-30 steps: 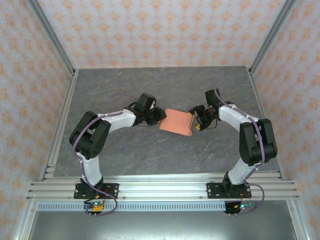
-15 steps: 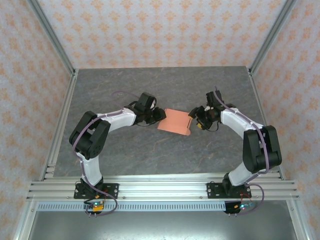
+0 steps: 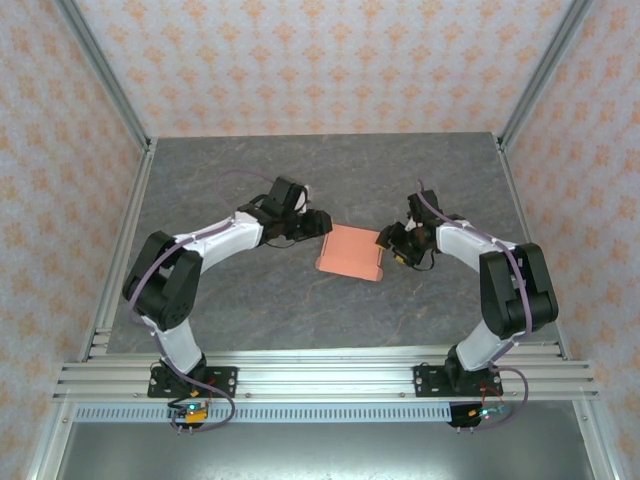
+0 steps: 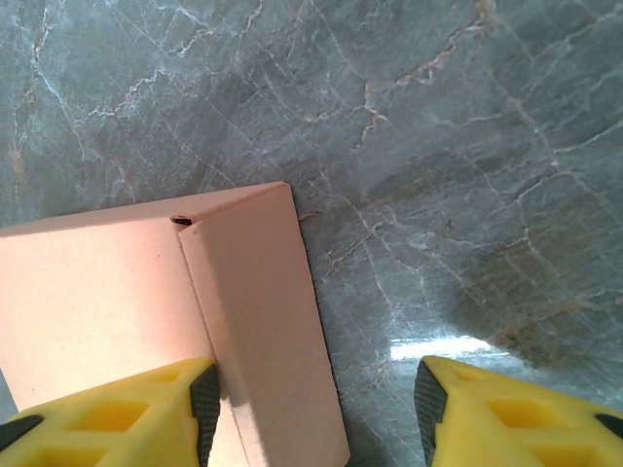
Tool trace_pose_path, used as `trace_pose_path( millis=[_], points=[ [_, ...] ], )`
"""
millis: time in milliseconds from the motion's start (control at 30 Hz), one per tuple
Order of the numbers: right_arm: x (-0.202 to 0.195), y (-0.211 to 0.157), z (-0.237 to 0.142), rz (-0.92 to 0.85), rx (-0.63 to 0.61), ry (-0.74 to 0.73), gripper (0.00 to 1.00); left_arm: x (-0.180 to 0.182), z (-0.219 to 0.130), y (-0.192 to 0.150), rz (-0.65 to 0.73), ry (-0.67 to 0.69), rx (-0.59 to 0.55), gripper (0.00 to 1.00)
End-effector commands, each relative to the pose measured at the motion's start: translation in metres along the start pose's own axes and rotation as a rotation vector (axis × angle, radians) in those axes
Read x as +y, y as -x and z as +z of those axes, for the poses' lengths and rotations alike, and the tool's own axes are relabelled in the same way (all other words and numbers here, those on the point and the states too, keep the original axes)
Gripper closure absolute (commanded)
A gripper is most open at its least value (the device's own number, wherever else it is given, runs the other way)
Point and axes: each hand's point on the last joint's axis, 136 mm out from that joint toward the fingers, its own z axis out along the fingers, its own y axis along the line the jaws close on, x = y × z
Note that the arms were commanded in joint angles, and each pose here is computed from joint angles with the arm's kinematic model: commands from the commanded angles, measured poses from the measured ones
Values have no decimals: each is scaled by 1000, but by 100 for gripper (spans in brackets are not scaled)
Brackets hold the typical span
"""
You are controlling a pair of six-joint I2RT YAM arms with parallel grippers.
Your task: Fold the paper box
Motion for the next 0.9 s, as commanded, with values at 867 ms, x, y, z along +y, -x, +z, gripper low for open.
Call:
trace_pose_path(
  millis=[867],
  points=[
    [22,-24,15,-122,93,240,28,70,66,-57,-15,57,162,77]
  ],
)
